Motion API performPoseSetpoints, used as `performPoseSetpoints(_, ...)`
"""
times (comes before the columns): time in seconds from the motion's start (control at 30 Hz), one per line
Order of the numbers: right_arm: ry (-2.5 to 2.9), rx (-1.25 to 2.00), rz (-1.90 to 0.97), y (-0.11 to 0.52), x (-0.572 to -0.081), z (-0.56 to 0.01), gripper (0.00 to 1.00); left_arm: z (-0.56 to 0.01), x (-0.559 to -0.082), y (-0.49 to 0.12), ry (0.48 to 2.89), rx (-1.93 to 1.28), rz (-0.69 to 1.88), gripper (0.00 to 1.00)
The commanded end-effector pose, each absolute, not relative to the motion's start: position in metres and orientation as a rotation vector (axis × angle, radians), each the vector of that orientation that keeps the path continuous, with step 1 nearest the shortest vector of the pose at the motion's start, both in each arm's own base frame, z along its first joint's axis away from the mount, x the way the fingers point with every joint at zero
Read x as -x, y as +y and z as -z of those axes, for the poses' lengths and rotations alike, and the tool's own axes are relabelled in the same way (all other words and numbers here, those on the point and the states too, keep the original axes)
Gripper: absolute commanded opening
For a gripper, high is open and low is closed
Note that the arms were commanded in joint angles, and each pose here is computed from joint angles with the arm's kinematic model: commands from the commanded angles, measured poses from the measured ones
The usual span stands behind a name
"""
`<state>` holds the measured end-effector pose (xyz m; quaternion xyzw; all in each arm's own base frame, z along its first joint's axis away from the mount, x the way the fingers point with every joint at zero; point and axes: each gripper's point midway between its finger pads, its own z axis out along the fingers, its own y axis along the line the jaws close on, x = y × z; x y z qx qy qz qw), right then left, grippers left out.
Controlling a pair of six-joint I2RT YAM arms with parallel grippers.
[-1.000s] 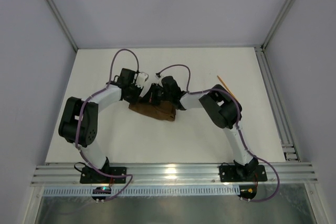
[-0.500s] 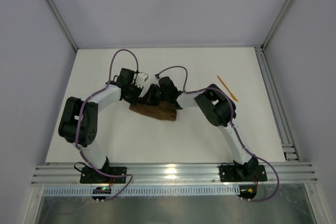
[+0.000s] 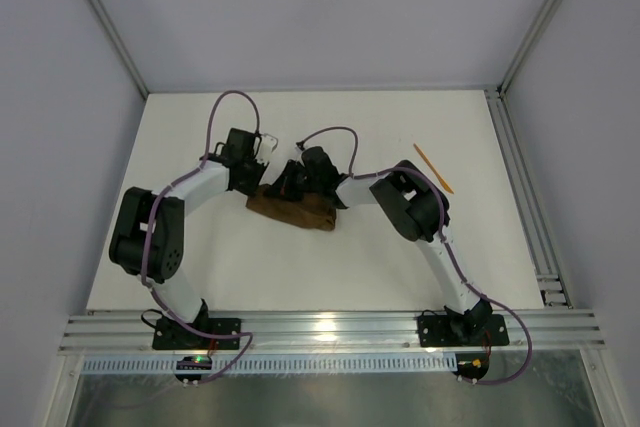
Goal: Fold the napkin into a case and place the utensils inside
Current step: Grasp the top corner of the smaller rectangle folded napkin from the folded napkin, then smooth out the smaller rectangle-folded napkin at the center of the board.
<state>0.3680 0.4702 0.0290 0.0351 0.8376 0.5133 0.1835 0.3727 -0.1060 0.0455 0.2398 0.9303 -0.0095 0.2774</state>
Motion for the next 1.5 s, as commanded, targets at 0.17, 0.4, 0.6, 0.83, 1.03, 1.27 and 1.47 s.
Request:
performPoseSetpoints(0.17, 2.384, -0.143, -1.404, 0.466, -0.368, -0.014, 0.03, -0.062, -0.389, -0.112, 2.43, -0.634, 0.034, 0.04)
performPoseSetpoints(0.4, 2.343, -0.145, -1.46, 0.478, -0.377, -0.029, 0.03, -0.085, -0.354, -0.16, 2.32, -0.827, 0.401, 0.0)
performPoseSetpoints(0.6, 2.295, -0.183, -1.524, 0.489, -0.387, -0.047, 0.03, -0.08, -0.343, -0.162, 2.334, -0.878, 0.435, 0.0)
performPoseSetpoints(0.83, 2.285, -0.26, -1.575, 0.489, -0.393, -0.044, 0.03, -0.035, -0.335, -0.131, 2.493, -0.892, 0.252, 0.0)
performPoseSetpoints(1.03, 2.257, -0.2, -1.516, 0.47, -0.396, -0.06, 0.1, -0.013, -0.337, -0.113, 2.603, -0.867, 0.142, 0.0)
performPoseSetpoints(1.27, 2.219, -0.191, -1.533, 0.441, -0.402, -0.079, 0.18, -0.001, -0.338, -0.112, 2.664, -0.808, 0.169, 0.0)
performPoseSetpoints(1.47, 2.202, -0.011, -1.474, 0.408, -0.385, -0.097, 0.25, 0.002, -0.337, -0.112, 2.684, -0.783, 0.202, 0.0)
